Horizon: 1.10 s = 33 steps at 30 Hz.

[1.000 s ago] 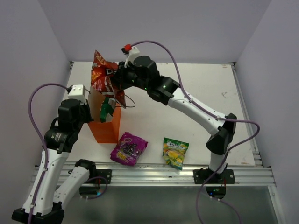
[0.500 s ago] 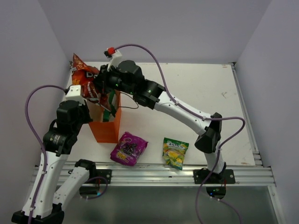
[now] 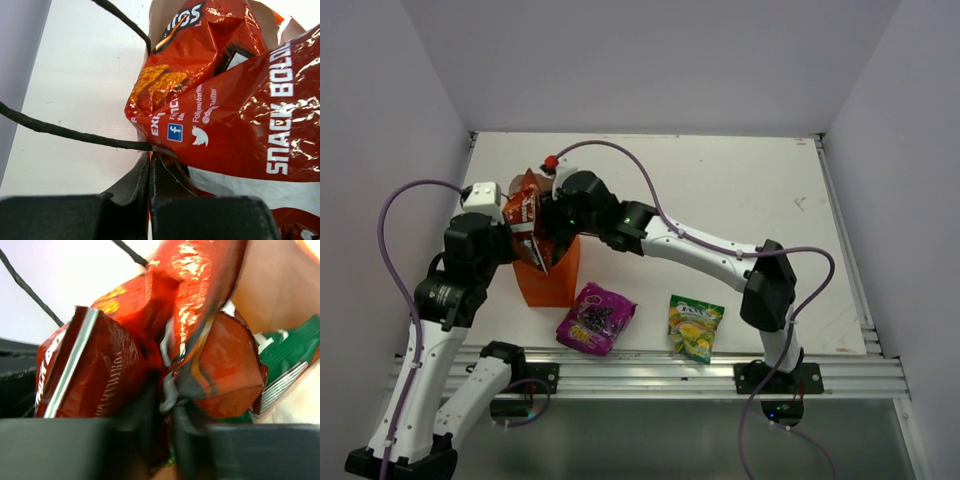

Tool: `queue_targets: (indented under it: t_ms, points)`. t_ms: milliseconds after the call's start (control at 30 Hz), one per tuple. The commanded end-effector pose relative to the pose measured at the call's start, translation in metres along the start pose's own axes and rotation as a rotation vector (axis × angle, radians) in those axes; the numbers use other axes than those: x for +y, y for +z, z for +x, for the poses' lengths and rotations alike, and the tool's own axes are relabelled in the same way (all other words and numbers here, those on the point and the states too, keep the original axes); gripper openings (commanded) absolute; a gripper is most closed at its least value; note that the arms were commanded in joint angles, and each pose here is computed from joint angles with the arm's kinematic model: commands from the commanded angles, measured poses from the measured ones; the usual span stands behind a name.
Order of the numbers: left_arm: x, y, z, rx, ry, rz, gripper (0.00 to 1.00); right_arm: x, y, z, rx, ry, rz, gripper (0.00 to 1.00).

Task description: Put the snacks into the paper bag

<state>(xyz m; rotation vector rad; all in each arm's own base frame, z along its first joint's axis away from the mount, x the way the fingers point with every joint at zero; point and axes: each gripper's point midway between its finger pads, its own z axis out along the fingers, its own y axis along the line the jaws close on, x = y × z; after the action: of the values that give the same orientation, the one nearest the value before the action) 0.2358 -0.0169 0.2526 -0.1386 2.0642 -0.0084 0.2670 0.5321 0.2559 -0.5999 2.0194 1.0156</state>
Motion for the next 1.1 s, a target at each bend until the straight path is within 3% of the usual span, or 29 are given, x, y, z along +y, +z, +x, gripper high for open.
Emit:
queue_targets:
  t_ms: [0,133,233,333,500,533,600,633,700,733,833,1067]
  points:
    - [-0.008,0.002,-0.014,-0.055,-0.012,0.034,0.0,0.019,-0.041,-0.044,-0.096,-0.093,-0.002,0.28]
    - [-0.009,0.003,-0.013,-0.051,-0.005,0.04,0.0,0.049,-0.087,-0.106,-0.215,-0.184,-0.035,0.6]
    - [-0.011,0.004,-0.012,-0.048,-0.005,0.047,0.0,0.064,-0.134,-0.141,-0.302,-0.223,-0.032,0.72]
    - [-0.012,0.006,-0.013,-0.048,-0.003,0.052,0.0,0.057,-0.163,-0.141,-0.321,-0.222,-0.001,0.78]
    - [-0.015,0.009,-0.011,-0.04,0.0,0.065,0.0,0.013,-0.164,-0.08,-0.186,-0.235,0.107,0.78]
    - [-0.015,0.01,-0.011,-0.036,0.002,0.065,0.0,-0.004,-0.155,-0.047,-0.106,-0.233,0.138,0.78]
    - [-0.015,0.01,-0.01,-0.036,0.008,0.063,0.0,-0.011,-0.165,-0.025,-0.077,-0.209,0.135,0.78]
    - [-0.014,0.009,-0.011,-0.037,0.013,0.062,0.0,-0.026,-0.159,0.014,0.008,-0.206,0.149,0.78]
    - [-0.014,0.009,-0.011,-0.037,0.014,0.062,0.0,-0.03,-0.159,0.042,0.04,-0.169,0.128,0.78]
    - [-0.014,0.008,-0.011,-0.037,0.014,0.063,0.0,-0.046,-0.154,0.08,0.117,-0.16,0.145,0.78]
    - [-0.015,0.007,-0.011,-0.037,0.014,0.071,0.0,-0.064,-0.143,0.125,0.177,-0.11,0.161,0.78]
    - [-0.017,-0.004,-0.02,-0.064,0.011,0.092,0.0,-0.093,-0.114,0.17,0.222,-0.09,0.222,0.77]
